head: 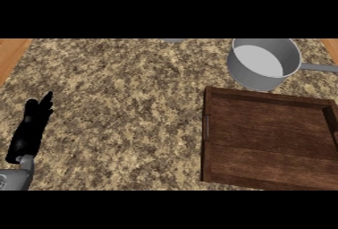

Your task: Pick the cupcake from the tray and place it in the pot

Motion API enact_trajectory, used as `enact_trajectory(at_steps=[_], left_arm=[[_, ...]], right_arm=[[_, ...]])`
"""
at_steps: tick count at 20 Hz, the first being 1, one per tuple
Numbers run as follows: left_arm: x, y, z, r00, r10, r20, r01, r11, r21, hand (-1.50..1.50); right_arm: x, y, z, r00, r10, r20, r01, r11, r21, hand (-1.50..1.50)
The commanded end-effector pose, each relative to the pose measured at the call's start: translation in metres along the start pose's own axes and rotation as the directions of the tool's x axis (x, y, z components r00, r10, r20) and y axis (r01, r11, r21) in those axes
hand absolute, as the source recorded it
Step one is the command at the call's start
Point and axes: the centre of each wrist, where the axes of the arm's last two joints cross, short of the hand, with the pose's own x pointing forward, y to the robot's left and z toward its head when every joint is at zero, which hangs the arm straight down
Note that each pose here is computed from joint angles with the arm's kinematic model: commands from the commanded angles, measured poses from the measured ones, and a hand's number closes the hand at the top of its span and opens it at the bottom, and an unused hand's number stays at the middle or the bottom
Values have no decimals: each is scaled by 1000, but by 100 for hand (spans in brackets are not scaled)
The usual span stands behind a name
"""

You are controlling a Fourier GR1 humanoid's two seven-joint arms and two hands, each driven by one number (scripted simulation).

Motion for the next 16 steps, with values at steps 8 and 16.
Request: enact_trajectory(at_steps=[8, 16], left_arm=[[8, -17, 0, 1000, 1, 13, 0, 1000, -10, 0], [10, -10, -7, 1000, 4, 0, -4, 1000, -11, 0]], right_arm=[[16, 107, -48, 999, -11, -35, 19, 972, 234, 150], [15, 158, -59, 975, -134, -178, 191, 916, 352, -150]])
